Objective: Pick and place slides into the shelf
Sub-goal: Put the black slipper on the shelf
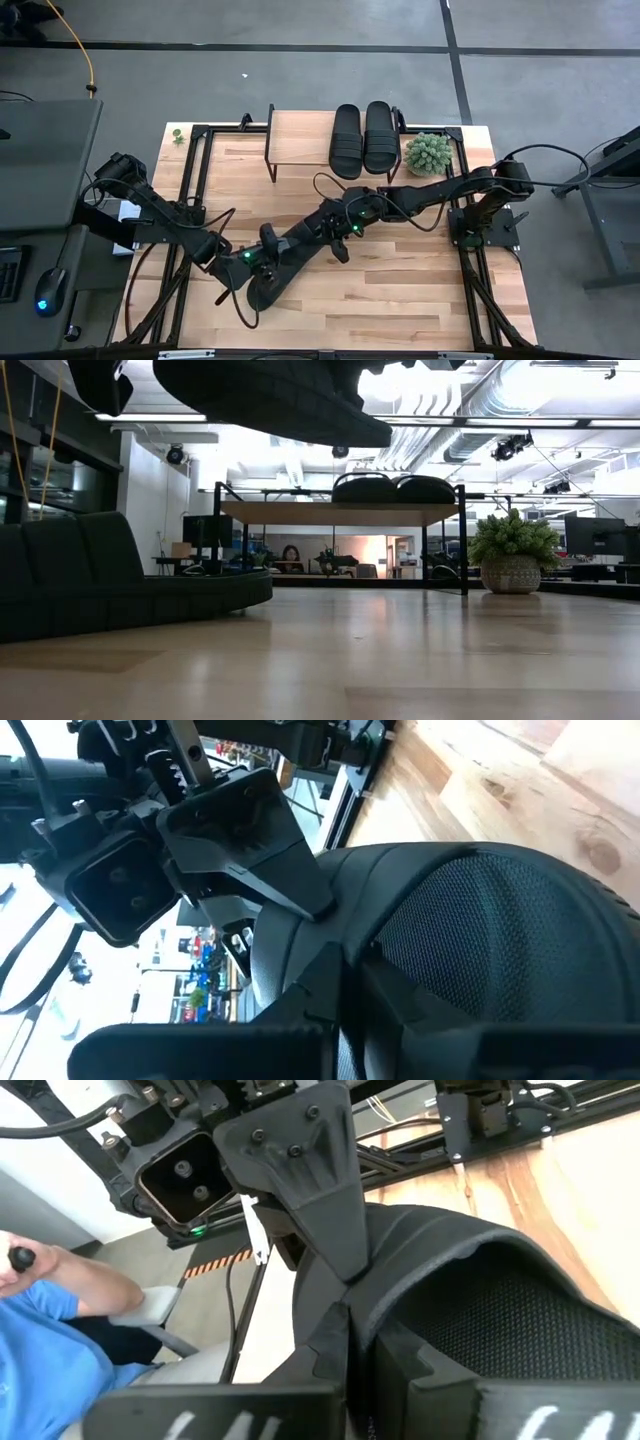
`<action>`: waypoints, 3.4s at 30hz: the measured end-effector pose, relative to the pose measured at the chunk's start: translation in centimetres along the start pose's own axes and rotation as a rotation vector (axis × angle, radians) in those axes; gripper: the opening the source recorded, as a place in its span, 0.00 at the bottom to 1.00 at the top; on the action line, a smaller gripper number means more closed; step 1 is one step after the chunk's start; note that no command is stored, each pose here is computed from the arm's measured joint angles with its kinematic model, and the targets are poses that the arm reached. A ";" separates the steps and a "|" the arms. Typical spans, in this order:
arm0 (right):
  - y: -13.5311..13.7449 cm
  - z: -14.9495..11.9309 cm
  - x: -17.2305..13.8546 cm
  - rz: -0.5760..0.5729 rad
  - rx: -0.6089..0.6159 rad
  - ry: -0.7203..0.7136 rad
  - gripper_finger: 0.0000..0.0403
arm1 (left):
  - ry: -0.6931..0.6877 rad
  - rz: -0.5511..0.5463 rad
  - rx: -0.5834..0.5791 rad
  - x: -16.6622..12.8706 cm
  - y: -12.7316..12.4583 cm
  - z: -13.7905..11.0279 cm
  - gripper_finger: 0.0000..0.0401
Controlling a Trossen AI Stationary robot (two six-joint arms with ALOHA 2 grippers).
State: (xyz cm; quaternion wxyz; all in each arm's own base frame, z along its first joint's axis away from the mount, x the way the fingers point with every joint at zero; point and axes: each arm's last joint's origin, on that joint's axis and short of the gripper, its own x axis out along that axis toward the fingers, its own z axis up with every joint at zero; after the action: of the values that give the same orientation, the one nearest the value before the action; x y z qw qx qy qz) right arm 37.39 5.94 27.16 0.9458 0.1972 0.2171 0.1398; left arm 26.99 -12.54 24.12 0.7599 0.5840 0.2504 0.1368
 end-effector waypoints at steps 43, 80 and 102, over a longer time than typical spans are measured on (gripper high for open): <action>2.8 -0.2 -6.5 -0.739 -0.181 -0.028 0.35 | 0.214 0.139 0.010 0.4 0.9 -0.8 0.02; 5.5 -1.0 -8.2 -0.794 -0.263 -0.029 0.35 | 0.542 0.152 0.014 8.6 4.6 -9.2 0.01; 5.5 -1.0 -8.2 -0.789 -0.260 -0.028 0.35 | 0.522 0.135 -0.059 10.8 6.9 -11.9 0.02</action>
State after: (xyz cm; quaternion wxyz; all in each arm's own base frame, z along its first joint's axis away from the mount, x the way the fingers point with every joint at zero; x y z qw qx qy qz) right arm 28.81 8.25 31.62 0.9467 -0.0203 0.2438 -0.2097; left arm 30.17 4.49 26.02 0.6754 0.5222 0.3941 0.3403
